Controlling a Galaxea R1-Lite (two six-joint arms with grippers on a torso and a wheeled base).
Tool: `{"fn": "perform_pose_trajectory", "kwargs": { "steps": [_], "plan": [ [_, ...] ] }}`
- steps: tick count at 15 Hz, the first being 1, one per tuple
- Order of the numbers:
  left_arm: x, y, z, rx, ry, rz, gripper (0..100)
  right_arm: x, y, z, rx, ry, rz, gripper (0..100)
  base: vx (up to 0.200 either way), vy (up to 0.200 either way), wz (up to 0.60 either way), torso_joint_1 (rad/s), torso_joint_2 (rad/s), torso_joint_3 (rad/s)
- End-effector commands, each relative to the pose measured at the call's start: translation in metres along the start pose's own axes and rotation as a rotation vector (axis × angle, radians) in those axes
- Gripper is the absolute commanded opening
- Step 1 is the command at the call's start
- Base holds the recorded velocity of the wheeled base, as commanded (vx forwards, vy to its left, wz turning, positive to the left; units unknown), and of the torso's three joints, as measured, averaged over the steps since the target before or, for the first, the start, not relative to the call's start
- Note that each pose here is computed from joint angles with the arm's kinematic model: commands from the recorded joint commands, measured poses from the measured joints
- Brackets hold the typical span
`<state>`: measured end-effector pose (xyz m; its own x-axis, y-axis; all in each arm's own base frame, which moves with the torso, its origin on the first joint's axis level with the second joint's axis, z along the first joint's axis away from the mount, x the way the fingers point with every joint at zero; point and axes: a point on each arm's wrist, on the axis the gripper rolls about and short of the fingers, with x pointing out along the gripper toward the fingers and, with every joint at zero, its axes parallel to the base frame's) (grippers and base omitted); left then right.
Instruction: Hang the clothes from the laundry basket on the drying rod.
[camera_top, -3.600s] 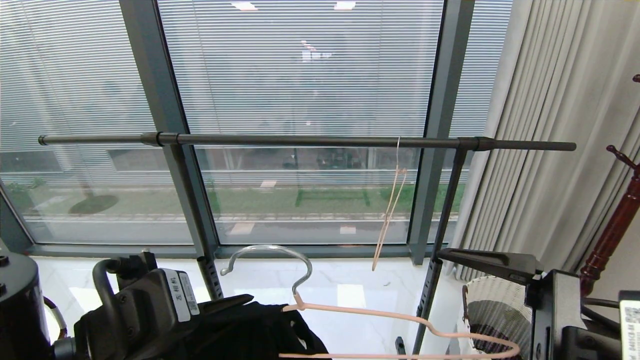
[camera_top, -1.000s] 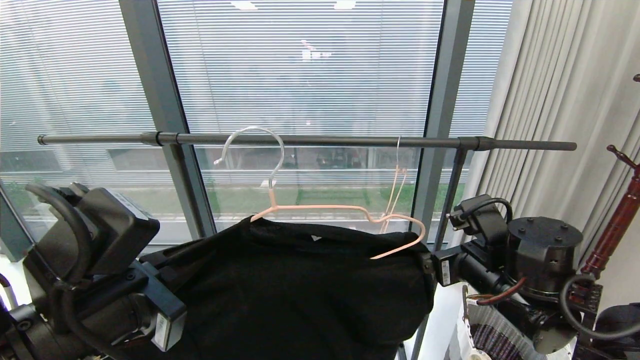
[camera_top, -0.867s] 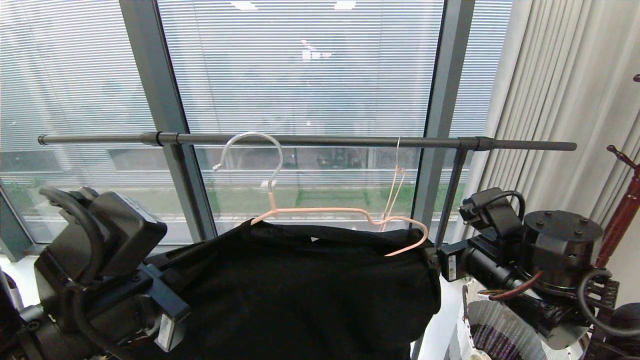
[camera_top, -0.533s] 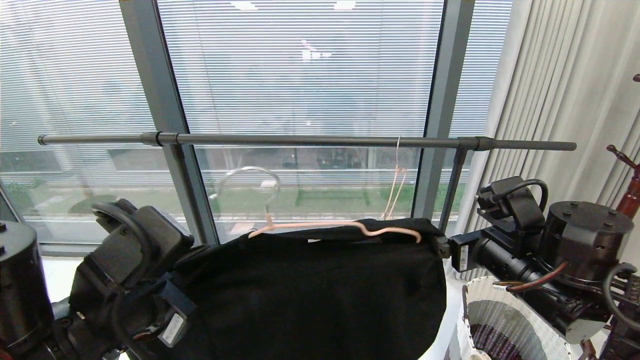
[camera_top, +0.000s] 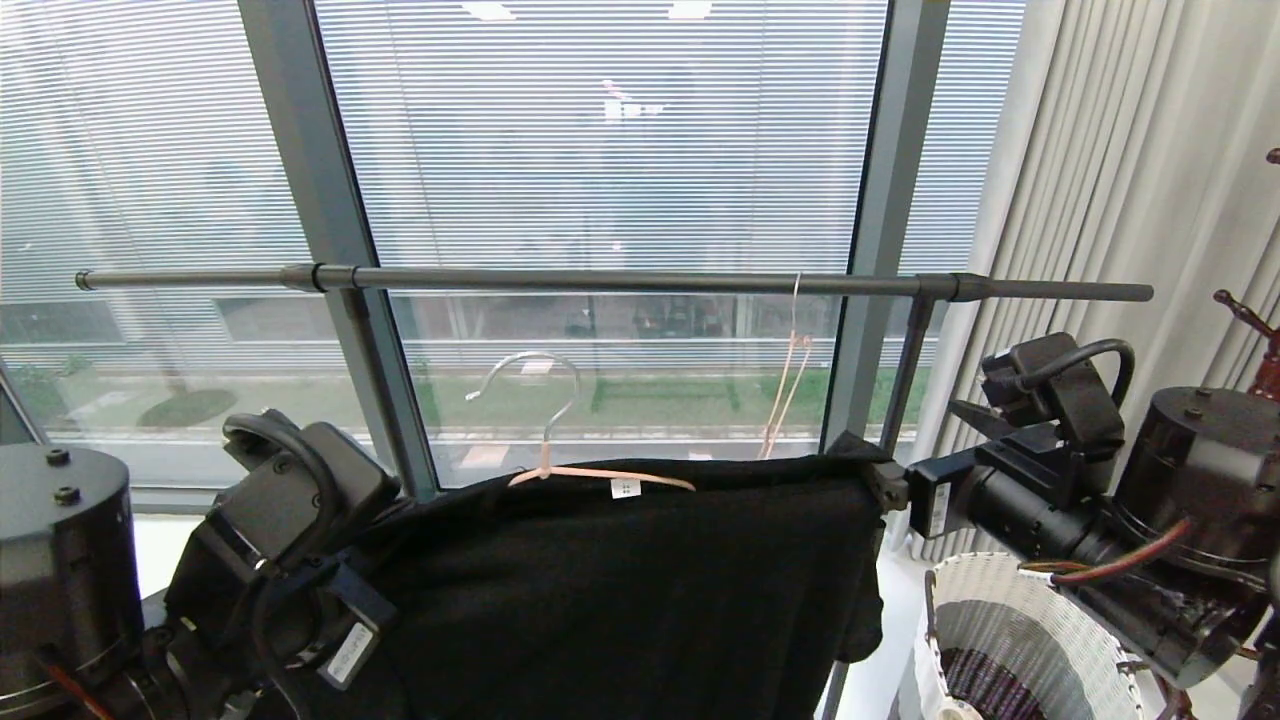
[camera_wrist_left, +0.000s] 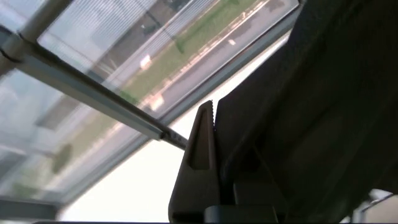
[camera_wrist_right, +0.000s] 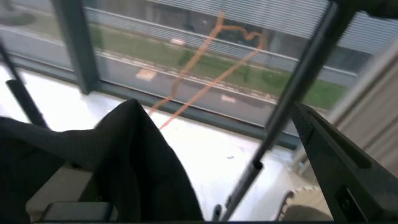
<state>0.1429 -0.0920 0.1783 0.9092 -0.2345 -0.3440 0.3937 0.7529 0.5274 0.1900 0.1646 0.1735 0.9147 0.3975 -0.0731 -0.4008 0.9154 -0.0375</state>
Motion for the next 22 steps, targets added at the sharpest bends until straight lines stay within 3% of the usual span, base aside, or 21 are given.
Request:
{"fn": "perform_pose_trajectory", "kwargs": {
  "steps": [1, 3, 5, 8, 10, 14, 17, 19, 22],
  "plan": [
    [0.012, -0.001, 0.006, -0.053, 0.016, 0.005, 0, -0.027, 0.014, 0.018, 0.012, -0.052, 0.119, 100, 0.000, 0.000, 0.00, 0.000, 0.00, 0.000],
    [0.013, 0.001, 0.012, -0.091, 0.008, 0.030, 0, -0.056, 0.014, 0.028, -0.005, -0.018, 0.242, 100, 0.000, 0.000, 0.00, 0.000, 0.00, 0.000],
    [0.011, 0.001, 0.013, -0.093, -0.002, 0.025, 0, -0.077, 0.001, 0.035, -0.016, 0.026, 0.371, 100, 0.000, 0.000, 0.00, 0.000, 0.00, 0.000],
    [0.007, -0.009, 0.019, -0.098, -0.040, -0.030, 0, -0.070, -0.013, 0.050, -0.002, -0.002, 0.327, 100, 0.000, 0.000, 0.00, 0.000, 0.00, 0.000],
    [0.004, -0.017, 0.021, -0.084, -0.055, -0.067, 0, -0.070, -0.012, 0.056, 0.003, -0.017, 0.364, 100, 0.000, 0.000, 0.00, 0.000, 0.00, 0.000],
    [0.002, -0.026, 0.026, -0.066, -0.081, -0.112, 0, -0.086, -0.013, 0.064, 0.034, 0.089, 0.500, 100, 0.000, 0.000, 0.00, 0.000, 0.00, 0.000],
    [0.000, -0.038, 0.034, -0.084, -0.129, -0.166, 0, -0.084, -0.011, 0.063, -0.076, 0.134, 0.567, 100, 0.000, 0.000, 0.00, 0.000, 0.00, 0.000],
    [-0.003, -0.051, 0.038, -0.061, -0.158, -0.219, 0, -0.082, -0.008, 0.060, -0.186, 0.196, 0.657, 100, 0.000, 0.000, 0.00, 0.000, 0.00, 0.000],
    [-0.014, -0.067, 0.044, -0.016, -0.207, -0.301, 0, -0.069, -0.002, 0.049, -0.293, 0.258, 0.736, 100, 0.000, 0.000, 0.00, 0.000, 0.00, 0.000]
  ]
}}
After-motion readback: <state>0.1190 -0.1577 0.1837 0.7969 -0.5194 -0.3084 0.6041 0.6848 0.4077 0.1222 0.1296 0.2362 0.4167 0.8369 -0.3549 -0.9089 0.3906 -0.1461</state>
